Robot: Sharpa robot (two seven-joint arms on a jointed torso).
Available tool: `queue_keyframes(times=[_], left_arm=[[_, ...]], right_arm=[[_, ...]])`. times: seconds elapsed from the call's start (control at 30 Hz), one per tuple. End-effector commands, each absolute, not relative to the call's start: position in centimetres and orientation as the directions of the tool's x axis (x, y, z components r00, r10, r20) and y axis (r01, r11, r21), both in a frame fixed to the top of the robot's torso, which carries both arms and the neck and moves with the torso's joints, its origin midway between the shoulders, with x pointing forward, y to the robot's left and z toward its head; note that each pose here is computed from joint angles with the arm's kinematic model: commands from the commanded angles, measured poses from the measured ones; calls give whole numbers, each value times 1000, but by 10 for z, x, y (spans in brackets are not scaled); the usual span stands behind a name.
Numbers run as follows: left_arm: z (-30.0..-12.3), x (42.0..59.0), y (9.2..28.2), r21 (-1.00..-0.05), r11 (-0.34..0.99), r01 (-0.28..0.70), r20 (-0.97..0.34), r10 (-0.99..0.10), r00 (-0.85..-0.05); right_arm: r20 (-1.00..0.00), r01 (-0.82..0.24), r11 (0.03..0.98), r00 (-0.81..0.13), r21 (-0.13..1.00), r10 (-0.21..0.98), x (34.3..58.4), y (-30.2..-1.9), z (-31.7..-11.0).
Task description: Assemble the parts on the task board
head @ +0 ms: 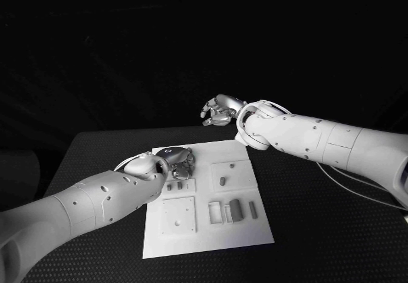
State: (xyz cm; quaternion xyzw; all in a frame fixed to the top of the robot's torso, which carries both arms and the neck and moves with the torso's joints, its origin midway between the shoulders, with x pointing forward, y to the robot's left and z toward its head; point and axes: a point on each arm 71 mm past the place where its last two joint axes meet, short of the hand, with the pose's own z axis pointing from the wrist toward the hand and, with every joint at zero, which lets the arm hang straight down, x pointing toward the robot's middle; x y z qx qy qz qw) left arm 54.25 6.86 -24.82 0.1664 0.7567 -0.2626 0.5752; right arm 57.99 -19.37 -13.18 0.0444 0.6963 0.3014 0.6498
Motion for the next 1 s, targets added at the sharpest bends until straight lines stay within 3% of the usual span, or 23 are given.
queue_keyframes(times=[0.03, 1.0], left_arm=[[-260, 539, 72, -199, 812, 549, -947, -16, -320], [-264, 540, 76, -210, 806, 554, -956, -52, -287]], right_arm=[[-879, -340, 811, -158, 477, 450, 580, -192, -132], [-879, -341, 810, -158, 477, 451, 579, -192, -132]])
